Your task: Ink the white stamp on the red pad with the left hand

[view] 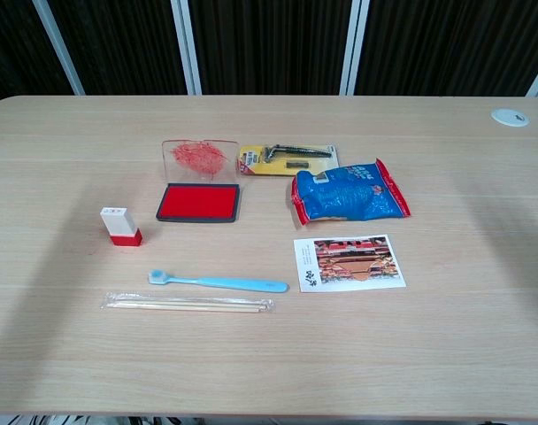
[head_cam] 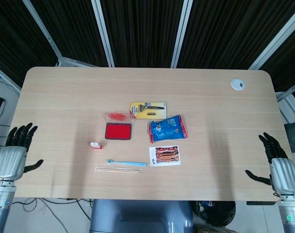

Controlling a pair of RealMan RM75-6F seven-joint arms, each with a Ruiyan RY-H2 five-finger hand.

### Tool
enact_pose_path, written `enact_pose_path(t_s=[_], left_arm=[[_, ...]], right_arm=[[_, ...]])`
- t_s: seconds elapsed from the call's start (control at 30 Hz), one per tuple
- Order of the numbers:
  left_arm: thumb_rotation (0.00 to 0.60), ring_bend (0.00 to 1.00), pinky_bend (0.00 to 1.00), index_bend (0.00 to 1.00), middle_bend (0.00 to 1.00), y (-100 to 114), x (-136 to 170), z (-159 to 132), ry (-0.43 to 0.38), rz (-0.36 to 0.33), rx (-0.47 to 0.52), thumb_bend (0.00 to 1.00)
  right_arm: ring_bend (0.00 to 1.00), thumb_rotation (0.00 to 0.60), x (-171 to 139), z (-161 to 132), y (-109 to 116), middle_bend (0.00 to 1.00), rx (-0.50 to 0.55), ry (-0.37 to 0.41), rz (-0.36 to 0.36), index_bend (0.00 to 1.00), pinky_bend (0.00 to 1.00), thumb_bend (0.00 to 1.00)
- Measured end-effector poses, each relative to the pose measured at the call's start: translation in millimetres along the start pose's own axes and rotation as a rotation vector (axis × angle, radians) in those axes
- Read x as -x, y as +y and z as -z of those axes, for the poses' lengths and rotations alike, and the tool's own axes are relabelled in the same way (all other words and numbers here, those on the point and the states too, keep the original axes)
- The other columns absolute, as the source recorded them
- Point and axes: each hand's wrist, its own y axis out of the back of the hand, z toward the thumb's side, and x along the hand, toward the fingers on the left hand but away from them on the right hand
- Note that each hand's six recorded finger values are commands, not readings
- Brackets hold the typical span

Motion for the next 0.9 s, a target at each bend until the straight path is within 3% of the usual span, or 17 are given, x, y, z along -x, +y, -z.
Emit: enact_pose_path(t_s=[0.57,0.9], left_arm=[[0.6,0.0,0.0,0.0,0.0,-2.9,-1.5,-1.2,0.0,0.014,-0.003,0.07],[0.6,0.0,0.0,0.0,0.0,-8.9,-14.0,-15.4,-0.033,0.05,-0.064,0.07]], right_arm=[[0.0,0.6,1.1,-0.4,-2.0,0.0,0.0,-0.005,-0.005,0.0,0.19,0.06],[0.0,0.6,2.2,0.0,-2.5,0.0,0.012,-0.01,-0.01,0.0,0.19,0.06]])
